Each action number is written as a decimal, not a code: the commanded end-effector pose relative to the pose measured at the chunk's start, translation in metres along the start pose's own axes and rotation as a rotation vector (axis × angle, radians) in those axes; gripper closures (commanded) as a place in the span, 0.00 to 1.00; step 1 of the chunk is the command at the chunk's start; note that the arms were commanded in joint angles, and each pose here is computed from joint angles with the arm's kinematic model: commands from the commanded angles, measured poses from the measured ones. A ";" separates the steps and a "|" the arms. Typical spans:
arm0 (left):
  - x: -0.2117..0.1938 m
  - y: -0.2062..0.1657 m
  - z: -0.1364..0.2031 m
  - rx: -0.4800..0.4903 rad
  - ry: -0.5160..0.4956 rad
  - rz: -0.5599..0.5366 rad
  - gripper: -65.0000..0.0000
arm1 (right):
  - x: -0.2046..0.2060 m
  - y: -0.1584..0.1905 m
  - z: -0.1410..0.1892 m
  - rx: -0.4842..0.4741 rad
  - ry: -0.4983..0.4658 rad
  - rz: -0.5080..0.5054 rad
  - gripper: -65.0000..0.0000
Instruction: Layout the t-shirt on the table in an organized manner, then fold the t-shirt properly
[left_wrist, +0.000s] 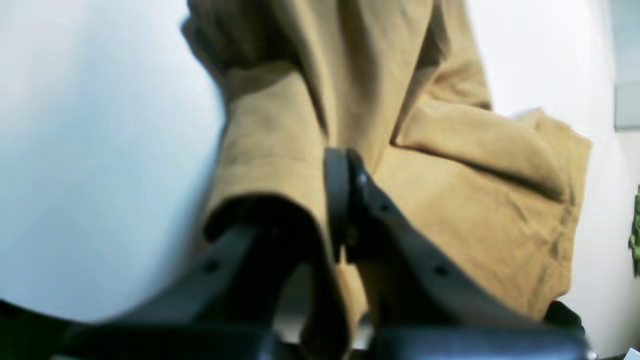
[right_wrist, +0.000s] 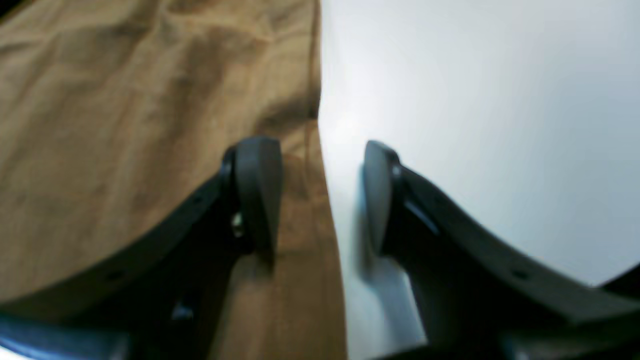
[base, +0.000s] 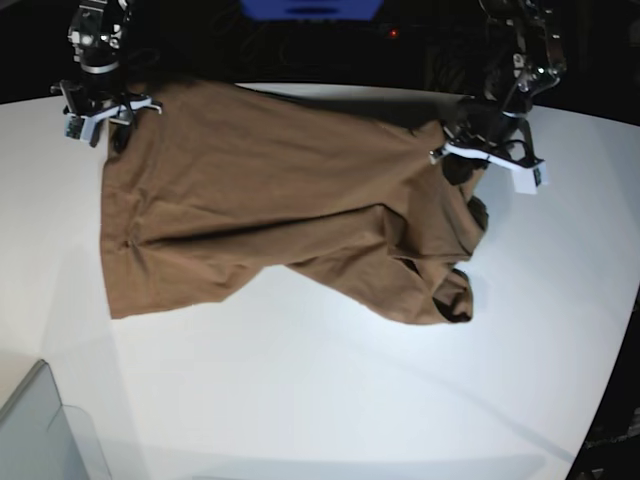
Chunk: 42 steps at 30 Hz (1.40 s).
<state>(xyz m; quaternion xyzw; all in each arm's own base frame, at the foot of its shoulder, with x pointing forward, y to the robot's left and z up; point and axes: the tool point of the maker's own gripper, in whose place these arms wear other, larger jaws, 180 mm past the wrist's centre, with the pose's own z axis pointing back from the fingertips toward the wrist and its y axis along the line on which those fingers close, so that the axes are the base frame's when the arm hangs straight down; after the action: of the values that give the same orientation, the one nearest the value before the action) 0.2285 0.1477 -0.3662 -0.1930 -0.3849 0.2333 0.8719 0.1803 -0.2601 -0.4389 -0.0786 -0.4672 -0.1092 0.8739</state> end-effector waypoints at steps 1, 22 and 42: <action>0.011 -0.002 0.003 -0.013 -0.040 -0.009 1.00 | -0.022 0.002 -0.006 0.008 0.110 0.017 0.61; 0.027 0.011 -0.012 0.029 -0.111 0.134 1.00 | 0.098 0.001 -0.084 0.003 -0.112 0.001 1.00; 0.023 0.014 0.003 0.041 -0.114 0.122 1.00 | 0.048 0.025 0.034 0.034 -0.011 0.023 0.52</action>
<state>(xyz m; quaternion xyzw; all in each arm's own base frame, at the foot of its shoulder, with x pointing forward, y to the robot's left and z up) 0.2312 0.1706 -0.3691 -0.1817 -0.3987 0.3091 0.8441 0.1834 -0.2331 -0.3885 -0.0686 -0.4601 -0.0922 0.8804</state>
